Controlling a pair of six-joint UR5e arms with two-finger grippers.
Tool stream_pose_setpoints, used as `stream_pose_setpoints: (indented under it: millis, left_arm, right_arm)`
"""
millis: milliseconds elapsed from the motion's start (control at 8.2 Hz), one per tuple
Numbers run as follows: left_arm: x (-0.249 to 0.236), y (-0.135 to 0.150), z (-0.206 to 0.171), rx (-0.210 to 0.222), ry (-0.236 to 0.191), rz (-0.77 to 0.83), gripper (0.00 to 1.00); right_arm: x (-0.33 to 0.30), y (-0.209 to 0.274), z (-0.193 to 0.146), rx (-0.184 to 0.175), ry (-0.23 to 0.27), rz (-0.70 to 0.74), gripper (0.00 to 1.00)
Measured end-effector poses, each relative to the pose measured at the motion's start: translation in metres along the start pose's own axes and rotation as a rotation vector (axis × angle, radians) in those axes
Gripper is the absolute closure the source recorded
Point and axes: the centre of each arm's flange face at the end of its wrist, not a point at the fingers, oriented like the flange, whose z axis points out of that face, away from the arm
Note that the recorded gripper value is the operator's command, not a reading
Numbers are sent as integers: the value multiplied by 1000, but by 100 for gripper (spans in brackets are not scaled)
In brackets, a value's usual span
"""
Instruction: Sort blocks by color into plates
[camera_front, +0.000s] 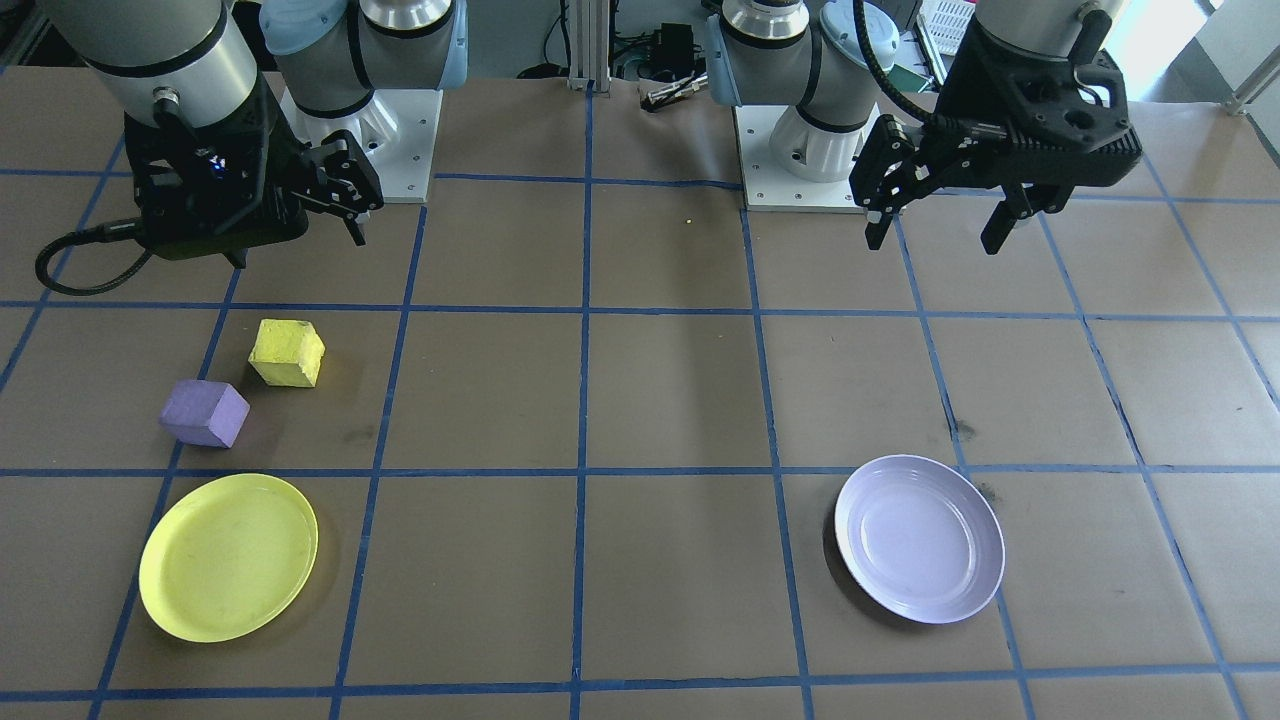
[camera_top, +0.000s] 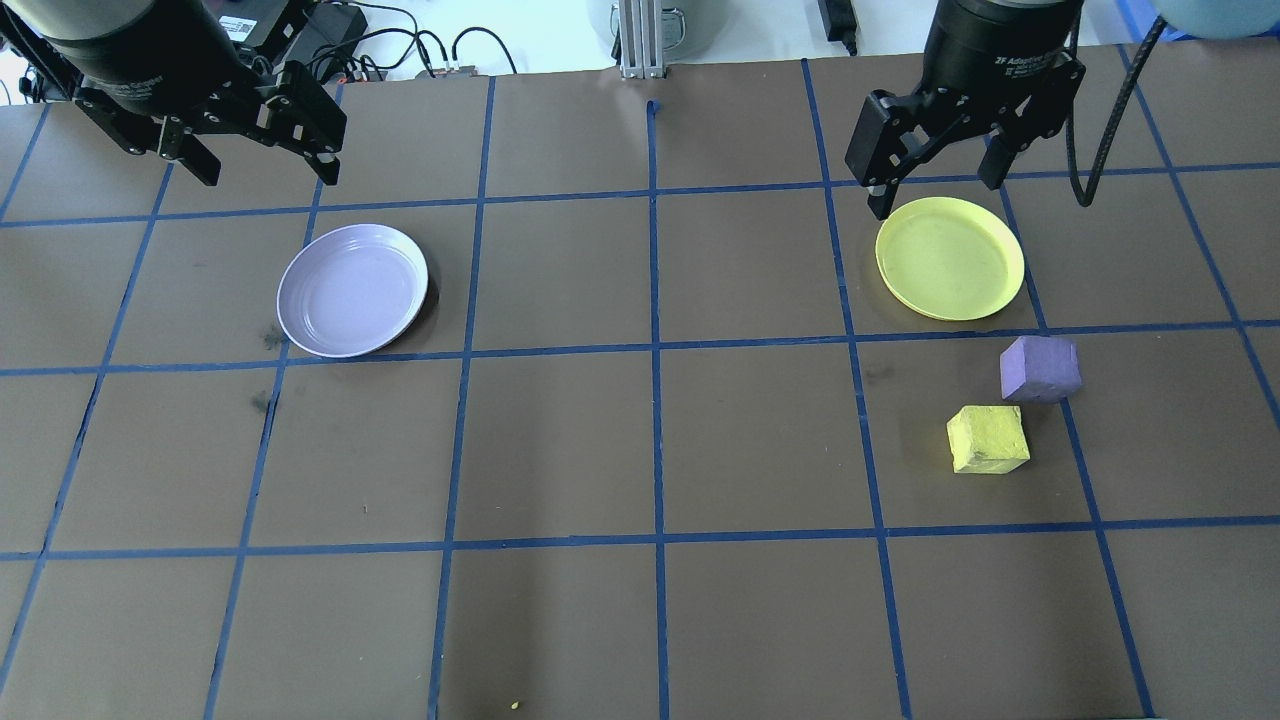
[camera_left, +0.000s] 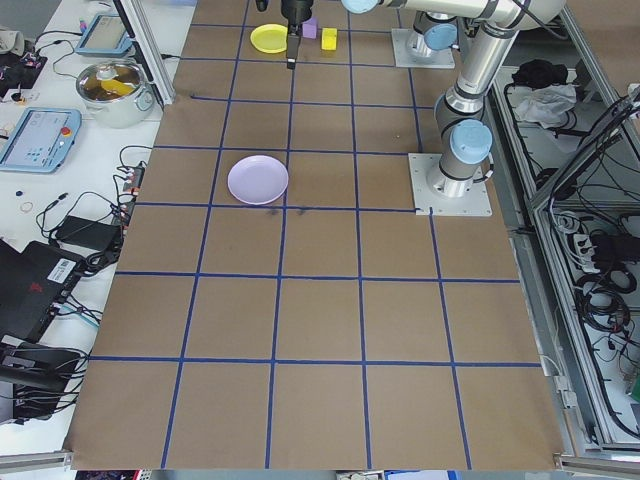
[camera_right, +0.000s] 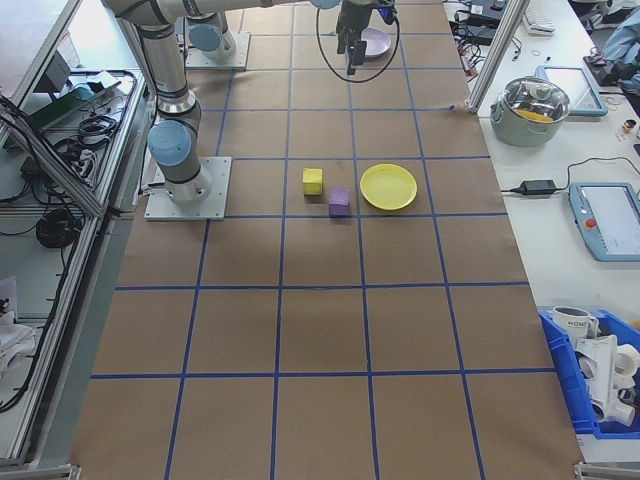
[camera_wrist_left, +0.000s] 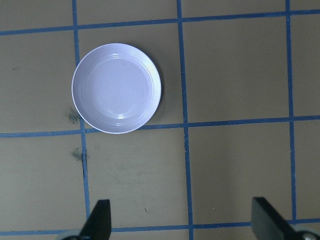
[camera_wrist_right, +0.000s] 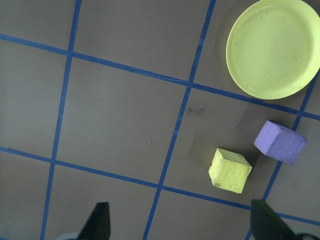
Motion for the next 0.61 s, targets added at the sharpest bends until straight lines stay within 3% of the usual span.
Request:
stream_pose_setpoints:
  millis: [610]
  left_arm:
    - [-3,0,5,-12,-11,-1,0]
  right_arm:
    - [0,8,8,11,0,-5,0]
